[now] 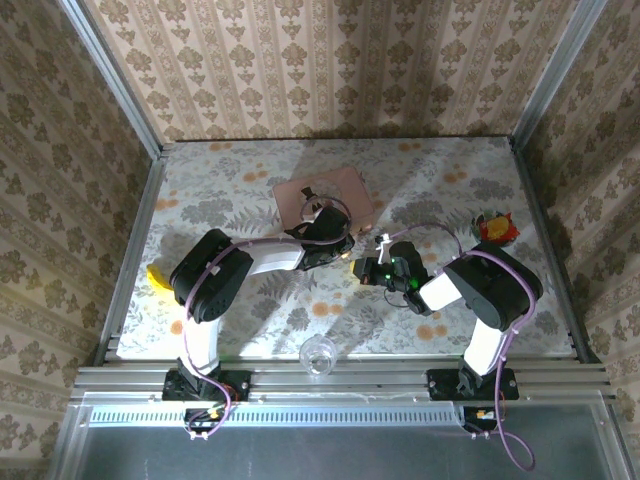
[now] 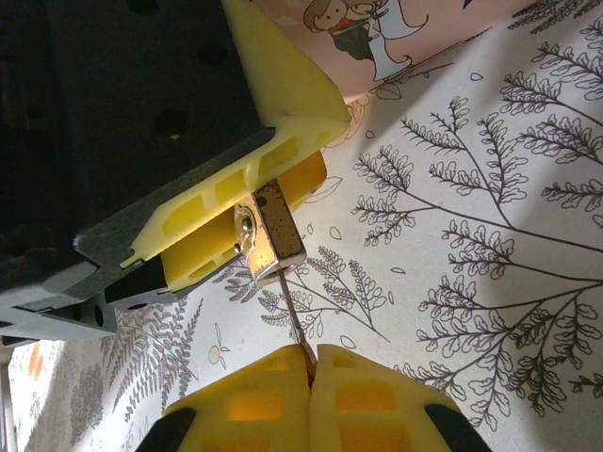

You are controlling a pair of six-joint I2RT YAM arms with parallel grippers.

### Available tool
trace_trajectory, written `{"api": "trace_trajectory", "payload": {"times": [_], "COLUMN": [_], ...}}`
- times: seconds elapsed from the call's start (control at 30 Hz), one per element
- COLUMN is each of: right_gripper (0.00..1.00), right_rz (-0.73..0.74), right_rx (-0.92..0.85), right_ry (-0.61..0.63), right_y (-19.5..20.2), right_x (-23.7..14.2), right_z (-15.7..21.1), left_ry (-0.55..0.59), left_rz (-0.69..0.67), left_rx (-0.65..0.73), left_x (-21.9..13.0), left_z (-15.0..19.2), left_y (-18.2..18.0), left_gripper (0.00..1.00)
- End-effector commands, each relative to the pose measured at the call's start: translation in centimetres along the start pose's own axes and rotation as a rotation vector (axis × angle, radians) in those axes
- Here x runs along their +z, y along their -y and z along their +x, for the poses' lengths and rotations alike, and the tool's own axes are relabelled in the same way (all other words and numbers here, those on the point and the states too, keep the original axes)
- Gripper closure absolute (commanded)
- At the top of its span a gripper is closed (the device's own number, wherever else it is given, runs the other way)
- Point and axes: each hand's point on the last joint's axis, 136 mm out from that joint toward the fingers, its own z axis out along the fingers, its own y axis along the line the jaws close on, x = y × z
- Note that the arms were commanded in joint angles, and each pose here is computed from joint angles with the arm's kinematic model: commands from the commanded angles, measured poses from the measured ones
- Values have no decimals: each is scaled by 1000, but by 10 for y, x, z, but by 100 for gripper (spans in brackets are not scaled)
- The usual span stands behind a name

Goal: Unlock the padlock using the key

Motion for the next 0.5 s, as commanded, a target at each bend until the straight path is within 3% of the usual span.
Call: {"api": "trace_trajectory", "payload": {"times": [0.0, 0.3, 0.47], "right_gripper": [100, 100, 100], "right_rz": [-177, -207, -208], "right_rx": [-130, -146, -63], "right_ry": [181, 145, 136], "right_y": [-50, -48, -45], "right_x": [-2, -5, -1], "right_z": [-60, -65, -62], "left_ry": [-203, -227, -232], "left_rz": [37, 62, 66], "left_rx": [-42, -51, -58], "left_x": [1, -1, 2], "left_z": [49, 54, 57], "left_y": [6, 8, 10], "left_gripper": [100, 100, 100]}}
